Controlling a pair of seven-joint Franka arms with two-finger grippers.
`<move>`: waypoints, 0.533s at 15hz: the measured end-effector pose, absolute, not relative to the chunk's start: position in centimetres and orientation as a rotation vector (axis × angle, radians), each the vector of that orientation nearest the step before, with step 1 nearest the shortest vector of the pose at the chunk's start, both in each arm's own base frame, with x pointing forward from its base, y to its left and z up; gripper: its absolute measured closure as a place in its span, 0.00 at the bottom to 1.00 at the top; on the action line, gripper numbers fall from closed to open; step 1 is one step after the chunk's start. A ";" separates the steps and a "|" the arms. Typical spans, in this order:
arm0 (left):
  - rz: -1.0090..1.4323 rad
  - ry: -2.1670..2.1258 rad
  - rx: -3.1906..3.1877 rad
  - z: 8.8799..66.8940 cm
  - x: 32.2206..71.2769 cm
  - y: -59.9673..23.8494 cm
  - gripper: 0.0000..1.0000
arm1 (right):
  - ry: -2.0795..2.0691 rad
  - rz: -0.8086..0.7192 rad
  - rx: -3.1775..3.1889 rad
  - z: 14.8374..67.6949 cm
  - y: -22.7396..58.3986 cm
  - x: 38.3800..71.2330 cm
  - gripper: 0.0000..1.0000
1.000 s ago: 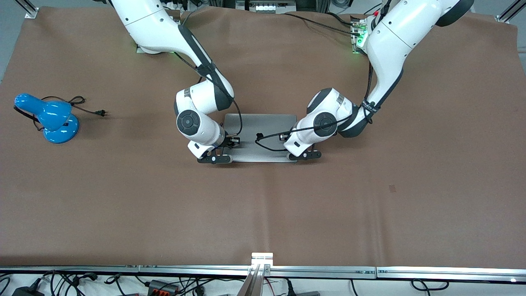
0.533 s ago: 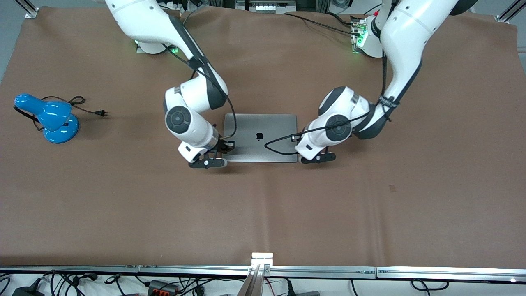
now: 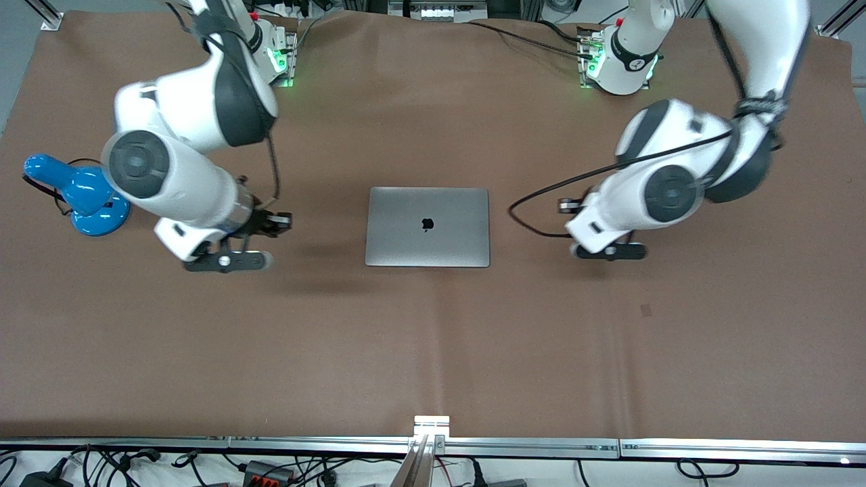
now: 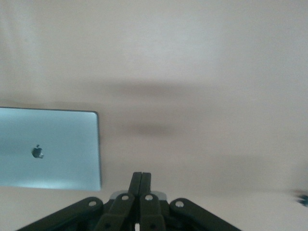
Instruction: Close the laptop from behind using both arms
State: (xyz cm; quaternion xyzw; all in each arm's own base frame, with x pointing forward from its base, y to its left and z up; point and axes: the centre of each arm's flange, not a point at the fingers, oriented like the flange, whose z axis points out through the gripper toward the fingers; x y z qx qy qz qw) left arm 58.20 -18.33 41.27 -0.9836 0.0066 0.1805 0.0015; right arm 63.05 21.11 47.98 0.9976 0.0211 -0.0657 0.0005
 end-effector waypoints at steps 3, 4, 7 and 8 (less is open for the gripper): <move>0.522 0.078 -3.082 47.4 57.7 -11.1 0.94 | 0.090 -0.220 3.110 49.9 17.2 63.8 0.99; 0.477 0.062 -3.090 49.6 57.3 -9.3 0.87 | 0.093 -0.224 3.105 50.1 16.4 63.9 0.99; 0.352 -0.027 -3.109 54.1 56.6 -5.4 0.62 | 0.152 -0.193 3.099 52.0 14.8 64.3 0.99; 0.320 -0.053 -3.115 54.6 56.8 -4.3 0.53 | 0.160 -0.163 3.099 52.9 14.5 64.5 0.94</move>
